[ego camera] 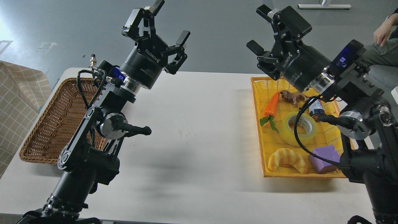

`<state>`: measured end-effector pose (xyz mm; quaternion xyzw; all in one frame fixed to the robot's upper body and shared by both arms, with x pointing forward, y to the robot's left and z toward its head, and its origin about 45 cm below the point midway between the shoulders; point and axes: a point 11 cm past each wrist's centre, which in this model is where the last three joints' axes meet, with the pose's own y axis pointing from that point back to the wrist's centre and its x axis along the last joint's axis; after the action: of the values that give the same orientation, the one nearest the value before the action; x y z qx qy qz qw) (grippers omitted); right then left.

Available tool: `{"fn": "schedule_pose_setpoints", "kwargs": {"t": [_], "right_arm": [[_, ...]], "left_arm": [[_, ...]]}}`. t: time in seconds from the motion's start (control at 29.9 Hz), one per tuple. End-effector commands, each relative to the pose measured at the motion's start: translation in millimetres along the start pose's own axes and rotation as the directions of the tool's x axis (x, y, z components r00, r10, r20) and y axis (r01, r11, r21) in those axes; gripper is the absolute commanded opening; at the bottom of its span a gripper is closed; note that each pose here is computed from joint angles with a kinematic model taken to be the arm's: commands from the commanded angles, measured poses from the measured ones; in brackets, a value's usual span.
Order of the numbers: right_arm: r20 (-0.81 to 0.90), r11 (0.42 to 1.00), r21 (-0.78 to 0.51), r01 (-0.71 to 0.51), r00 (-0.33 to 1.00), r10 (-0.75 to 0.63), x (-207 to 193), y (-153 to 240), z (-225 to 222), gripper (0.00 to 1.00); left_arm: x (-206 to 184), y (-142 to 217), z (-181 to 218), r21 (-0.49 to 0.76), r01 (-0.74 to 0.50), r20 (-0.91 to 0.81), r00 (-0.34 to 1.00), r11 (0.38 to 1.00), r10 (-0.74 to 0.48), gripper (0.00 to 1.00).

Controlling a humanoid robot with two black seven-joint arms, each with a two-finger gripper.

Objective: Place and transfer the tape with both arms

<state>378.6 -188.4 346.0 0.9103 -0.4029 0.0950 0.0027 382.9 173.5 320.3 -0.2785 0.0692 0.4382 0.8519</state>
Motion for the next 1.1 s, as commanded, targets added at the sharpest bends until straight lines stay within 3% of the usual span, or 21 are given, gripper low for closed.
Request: {"fn": "schedule_pose_setpoints", "kwargs": {"t": [0.0,0.27,0.43,0.84,1.07], "right_arm": [[-0.168,0.994,-0.112,0.014,0.985,-0.032,17,17,-1,1.0],[-0.596,0.941,-0.308,-0.144,0.8,-0.073,65,63,-7,1.0],[-0.715,0.915,-0.348,-0.206,0.689,-0.117,80,80,-5,1.0],[-0.703,0.91,-0.325,-0.259,0.709,-0.049,100,98,-8,1.0],[-0.658,0.862,-0.421,-0.281,0.749,-0.078,106,113,32,1.0]], "left_arm": [[0,0,0,0.001,-0.001,0.0,1.0,1.0,0.001,0.98],[0,1,-2,0.008,-0.003,0.007,1.0,1.0,0.003,0.98],[0,1,-2,0.008,-0.003,0.007,1.0,1.0,0.003,0.98],[0,0,-1,0.005,-0.001,0.009,1.0,1.0,0.001,0.98],[1,1,-2,0.006,-0.003,0.008,1.0,1.0,0.003,0.98]]}}
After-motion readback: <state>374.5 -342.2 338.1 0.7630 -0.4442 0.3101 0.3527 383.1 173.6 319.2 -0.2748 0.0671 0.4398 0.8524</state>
